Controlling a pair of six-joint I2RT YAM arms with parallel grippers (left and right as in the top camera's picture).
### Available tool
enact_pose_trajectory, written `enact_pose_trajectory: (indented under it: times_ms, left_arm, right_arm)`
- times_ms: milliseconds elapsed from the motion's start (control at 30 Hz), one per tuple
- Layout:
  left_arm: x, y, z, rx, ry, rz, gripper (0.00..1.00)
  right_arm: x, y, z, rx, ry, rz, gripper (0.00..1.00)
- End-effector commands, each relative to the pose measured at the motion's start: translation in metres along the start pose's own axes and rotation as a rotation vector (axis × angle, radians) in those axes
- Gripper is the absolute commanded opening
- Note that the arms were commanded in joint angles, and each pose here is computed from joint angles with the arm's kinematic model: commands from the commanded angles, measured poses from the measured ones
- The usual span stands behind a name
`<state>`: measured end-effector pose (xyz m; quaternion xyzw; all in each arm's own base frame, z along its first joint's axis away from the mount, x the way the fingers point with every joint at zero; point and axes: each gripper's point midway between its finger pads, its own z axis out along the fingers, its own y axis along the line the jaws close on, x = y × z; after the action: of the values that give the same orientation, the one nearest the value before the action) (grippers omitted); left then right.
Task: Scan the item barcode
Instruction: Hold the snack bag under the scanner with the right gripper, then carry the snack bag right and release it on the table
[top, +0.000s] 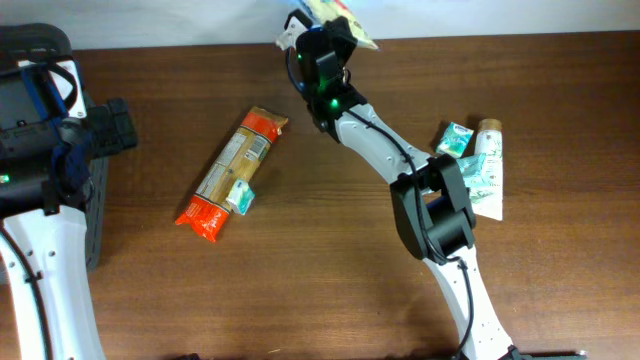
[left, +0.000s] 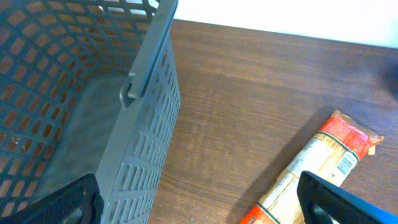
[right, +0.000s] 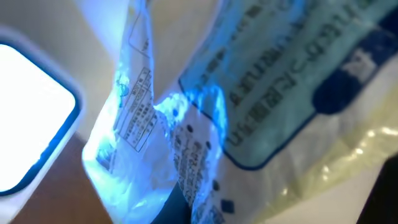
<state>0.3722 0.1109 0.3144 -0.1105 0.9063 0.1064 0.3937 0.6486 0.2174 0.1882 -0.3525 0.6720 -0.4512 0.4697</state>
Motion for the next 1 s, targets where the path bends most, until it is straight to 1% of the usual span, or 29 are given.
enact_pose_trajectory:
  times_ms: [0, 300, 467, 567, 600, 633, 733, 767, 800, 833, 867, 900, 967]
  left_arm:
    - [-0.004, 0.003, -0.003, -0.010, -0.014, -0.013, 0.99]
    - [-0.004, 0.003, -0.003, -0.010, -0.014, -0.012, 0.99]
    - [-0.004, 0.003, -0.003, -0.010, -0.013, -0.012, 0.99]
    - [-0.004, 0.003, -0.003, -0.009, -0.014, -0.012, 0.99]
    - [-0.004, 0.003, -0.003, -0.010, -0.014, -0.012, 0.99]
    - [-0.004, 0.003, -0.003, -0.010, -0.014, -0.012, 0.99]
    - [-0.004, 0.003, -0.003, -0.010, -0.014, -0.012, 0.99]
    - [-0.004, 0.003, -0.003, -0.010, -0.014, -0.013, 0.99]
    - [-0.004, 0.003, -0.003, -0.010, -0.014, -0.012, 0.99]
    - [-0.004, 0.003, -0.003, -0.010, -0.013, -0.012, 0.99]
    - [-0.004, 0.003, -0.003, -0.010, -0.014, -0.012, 0.99]
    - [-0.004, 0.003, -0.003, -0.010, -0.013, -0.012, 0.99]
    - [-0.004, 0.003, -0.003, -0.010, -0.013, -0.012, 0.99]
  right_arm:
    - [-0.001, 0.000, -0.006, -0.018, 0.020, -0.021, 0.04]
    - [-0.003, -0.003, -0.006, -0.005, 0.013, -0.007, 0.04]
    - [-0.019, -0.023, -0.015, 0.043, -0.028, 0.052, 0.04]
    - [-0.025, -0.059, -0.029, 0.059, -0.039, 0.107, 0.04]
    - [-0.026, -0.065, -0.035, 0.028, -0.042, 0.142, 0.04]
    - [-0.027, -0.070, -0.047, -0.064, -0.059, 0.170, 0.04]
    - [-0.029, -0.085, -0.075, -0.214, -0.091, 0.328, 0.04]
    - [-0.034, -0.090, -0.097, -0.337, -0.126, 0.424, 0.04]
    - [-0.036, -0.094, -0.110, -0.406, -0.145, 0.476, 0.04]
    - [-0.038, -0.101, -0.132, -0.511, -0.161, 0.571, 0.04]
    - [-0.036, -0.111, -0.155, -0.613, -0.154, 0.684, 0.04]
    - [-0.030, -0.118, -0.173, -0.692, -0.133, 0.752, 0.04]
    - [0.001, -0.131, -0.208, -0.839, -0.031, 0.862, 0.04]
